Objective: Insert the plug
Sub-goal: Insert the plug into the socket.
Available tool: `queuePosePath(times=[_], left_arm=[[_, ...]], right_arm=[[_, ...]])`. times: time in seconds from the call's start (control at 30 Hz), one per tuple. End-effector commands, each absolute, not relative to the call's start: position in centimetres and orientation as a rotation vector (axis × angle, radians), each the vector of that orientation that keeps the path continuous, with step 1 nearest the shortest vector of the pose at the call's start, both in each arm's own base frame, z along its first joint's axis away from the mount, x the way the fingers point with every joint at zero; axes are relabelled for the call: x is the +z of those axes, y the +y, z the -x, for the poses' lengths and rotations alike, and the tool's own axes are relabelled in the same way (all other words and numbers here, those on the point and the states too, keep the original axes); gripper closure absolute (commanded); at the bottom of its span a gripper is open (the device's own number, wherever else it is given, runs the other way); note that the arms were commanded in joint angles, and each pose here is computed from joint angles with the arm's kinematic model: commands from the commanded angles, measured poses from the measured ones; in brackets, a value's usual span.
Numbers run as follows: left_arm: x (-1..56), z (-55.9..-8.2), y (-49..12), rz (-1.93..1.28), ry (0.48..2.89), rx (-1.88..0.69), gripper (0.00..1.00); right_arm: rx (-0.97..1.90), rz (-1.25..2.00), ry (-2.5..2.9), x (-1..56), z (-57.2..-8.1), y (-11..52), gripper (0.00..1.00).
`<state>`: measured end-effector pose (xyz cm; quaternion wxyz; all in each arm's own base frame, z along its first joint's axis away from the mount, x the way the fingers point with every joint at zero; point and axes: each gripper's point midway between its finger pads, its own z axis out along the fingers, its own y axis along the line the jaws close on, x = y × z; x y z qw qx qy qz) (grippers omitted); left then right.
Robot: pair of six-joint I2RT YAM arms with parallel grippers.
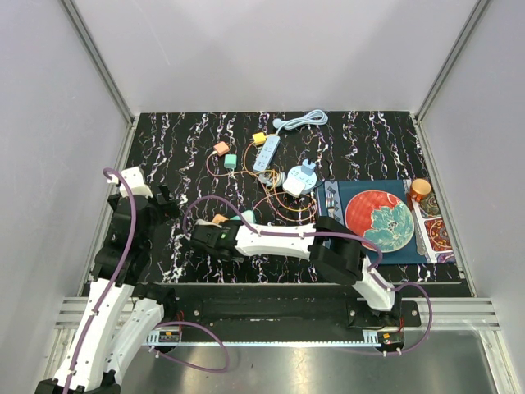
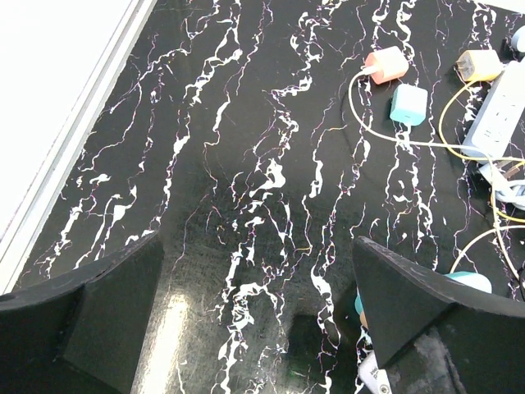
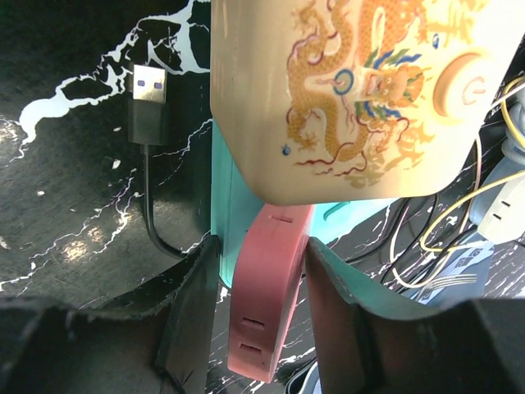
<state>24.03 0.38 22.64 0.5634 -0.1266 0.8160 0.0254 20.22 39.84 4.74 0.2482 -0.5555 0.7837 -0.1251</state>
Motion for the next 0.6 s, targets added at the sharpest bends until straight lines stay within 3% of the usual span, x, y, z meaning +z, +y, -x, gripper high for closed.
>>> queuePosePath(times=[0.0,0.5,0.57], left_arm=[[23.8,-24.4,0.5,0.306,1.872,0.049,0.01],[23.5,-24.6,0.3,0.302,1.885,0.046,0.01],[23.5,-24.6,0.3,0.299,1.884,0.043,0.01]], right_arm=[[-0.180,1.512,2.207,5.1,-18.1,40.3,0.50],[-0.180,1.365,2.196,8.2,-19.4,39.6,0.49],[-0.196,1.340,2.193,8.5,-19.7,39.3,0.43]])
